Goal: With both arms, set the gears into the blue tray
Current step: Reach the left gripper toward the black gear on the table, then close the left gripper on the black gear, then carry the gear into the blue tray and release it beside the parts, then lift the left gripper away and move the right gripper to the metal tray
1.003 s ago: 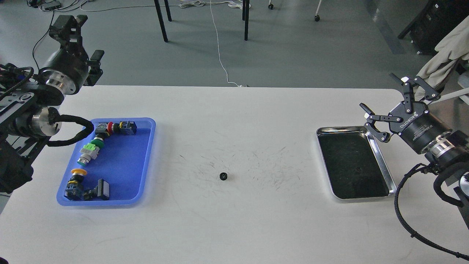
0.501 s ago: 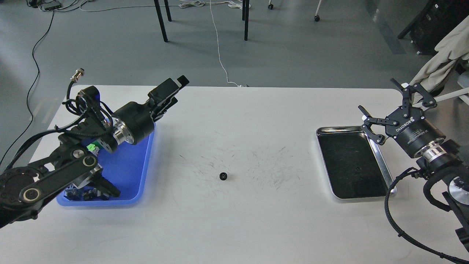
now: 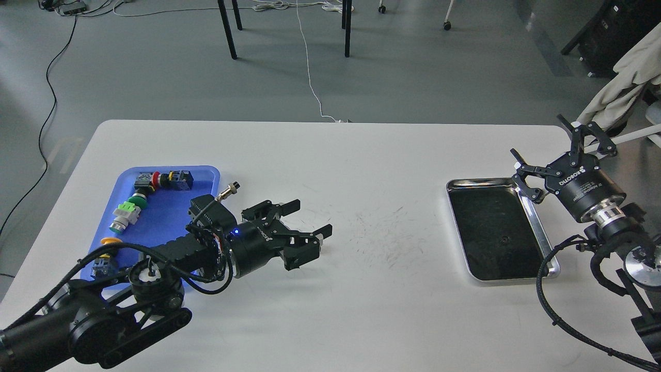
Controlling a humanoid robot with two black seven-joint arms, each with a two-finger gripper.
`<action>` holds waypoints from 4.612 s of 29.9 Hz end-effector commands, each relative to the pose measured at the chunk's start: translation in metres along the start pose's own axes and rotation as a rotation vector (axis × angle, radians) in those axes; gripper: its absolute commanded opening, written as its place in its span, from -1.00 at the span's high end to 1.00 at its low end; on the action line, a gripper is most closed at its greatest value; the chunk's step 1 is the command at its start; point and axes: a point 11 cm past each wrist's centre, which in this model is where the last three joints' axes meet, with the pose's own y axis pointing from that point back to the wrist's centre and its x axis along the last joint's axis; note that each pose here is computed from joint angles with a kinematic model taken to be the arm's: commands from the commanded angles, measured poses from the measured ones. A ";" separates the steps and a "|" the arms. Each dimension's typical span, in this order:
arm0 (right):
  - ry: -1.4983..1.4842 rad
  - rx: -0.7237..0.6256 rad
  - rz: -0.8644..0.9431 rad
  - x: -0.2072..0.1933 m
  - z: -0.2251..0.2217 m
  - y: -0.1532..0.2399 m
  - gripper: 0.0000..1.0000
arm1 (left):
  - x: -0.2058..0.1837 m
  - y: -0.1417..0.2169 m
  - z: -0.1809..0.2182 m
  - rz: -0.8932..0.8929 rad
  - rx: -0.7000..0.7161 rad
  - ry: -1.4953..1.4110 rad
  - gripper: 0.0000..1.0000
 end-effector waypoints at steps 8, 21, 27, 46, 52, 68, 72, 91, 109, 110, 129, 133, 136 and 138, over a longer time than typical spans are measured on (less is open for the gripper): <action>-0.007 -0.005 0.003 0.000 0.005 -0.003 -0.89 | -0.036 -0.008 -0.010 -0.026 0.047 -0.025 -0.89; -0.015 -0.013 -0.007 -0.003 0.010 -0.007 -0.92 | -0.061 -0.008 -0.005 -0.035 0.071 0.020 -0.45; -0.013 -0.015 -0.009 -0.003 0.011 -0.007 -0.92 | -0.066 -0.009 -0.006 -0.044 0.079 0.024 -0.28; -0.009 -0.019 -0.012 -0.004 0.012 -0.008 -0.92 | -0.063 -0.008 -0.011 -0.038 0.088 0.021 0.87; 0.000 -0.010 -0.027 -0.010 0.006 -0.014 -0.92 | -0.028 0.027 -0.052 0.023 0.151 -0.069 0.87; 0.049 -0.074 -0.073 -0.028 0.012 -0.041 -0.93 | 0.002 0.174 -0.154 0.033 0.478 0.077 0.85; 0.064 -0.088 -0.078 -0.030 0.012 -0.046 -0.93 | -0.017 0.177 -0.161 -0.010 0.514 0.095 0.85; 0.075 -0.093 -0.087 -0.032 0.011 -0.049 -0.93 | -0.061 0.161 -0.177 -0.052 0.592 0.148 0.35; 0.096 -0.119 -0.129 -0.048 0.014 -0.056 -0.93 | 0.090 0.134 -0.216 0.343 0.599 0.270 -0.95; 0.097 -0.119 -0.133 -0.050 0.013 -0.057 -0.93 | 0.101 0.135 -0.222 0.387 0.615 0.321 -0.95; 0.450 -0.319 -0.231 -0.088 0.020 -0.078 -0.93 | 0.129 0.091 -0.212 0.599 0.250 1.464 -0.95; 0.719 -0.488 -0.309 -0.105 0.041 -0.069 -0.93 | 0.135 0.078 -0.206 0.636 0.193 1.537 -0.96; 0.929 -0.608 -0.332 -0.101 0.052 -0.057 -0.93 | 0.145 0.075 -0.203 0.665 0.119 1.594 -0.96; 1.036 -0.677 -0.325 -0.089 0.052 -0.046 -0.93 | 0.153 0.074 -0.200 0.679 0.051 1.640 -0.96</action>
